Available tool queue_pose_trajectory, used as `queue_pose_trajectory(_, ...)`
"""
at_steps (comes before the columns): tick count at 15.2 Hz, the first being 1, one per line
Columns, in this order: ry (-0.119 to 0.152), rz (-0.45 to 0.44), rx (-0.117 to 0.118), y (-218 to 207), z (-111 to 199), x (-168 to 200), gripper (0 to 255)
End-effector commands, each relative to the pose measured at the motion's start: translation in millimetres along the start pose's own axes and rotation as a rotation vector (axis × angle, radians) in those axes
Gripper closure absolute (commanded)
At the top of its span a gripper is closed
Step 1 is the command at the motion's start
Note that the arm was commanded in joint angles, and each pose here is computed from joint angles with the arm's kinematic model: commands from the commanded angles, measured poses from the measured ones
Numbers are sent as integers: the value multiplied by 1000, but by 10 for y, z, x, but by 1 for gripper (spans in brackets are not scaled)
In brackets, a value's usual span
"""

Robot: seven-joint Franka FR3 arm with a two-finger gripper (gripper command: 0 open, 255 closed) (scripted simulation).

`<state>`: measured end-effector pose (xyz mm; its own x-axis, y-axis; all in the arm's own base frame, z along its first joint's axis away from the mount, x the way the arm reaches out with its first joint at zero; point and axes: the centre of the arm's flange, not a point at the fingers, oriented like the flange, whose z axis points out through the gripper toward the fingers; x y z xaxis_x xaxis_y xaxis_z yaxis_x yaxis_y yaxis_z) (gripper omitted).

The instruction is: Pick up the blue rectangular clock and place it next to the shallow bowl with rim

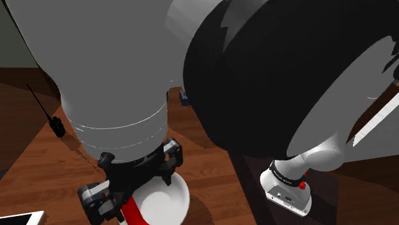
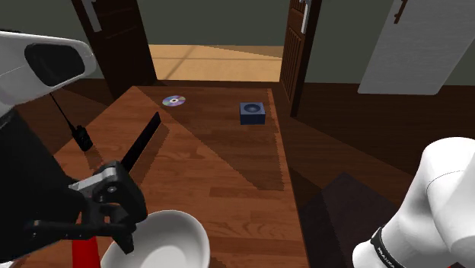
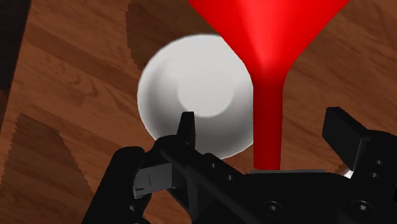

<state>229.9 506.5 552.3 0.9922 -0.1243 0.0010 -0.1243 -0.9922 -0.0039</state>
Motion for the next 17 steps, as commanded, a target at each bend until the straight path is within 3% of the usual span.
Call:
queue_pose_trajectory(1,1,-50,2,244,49,-28,0)
queue_pose_trajectory(17,20,-430,6,2275,510,294,0)
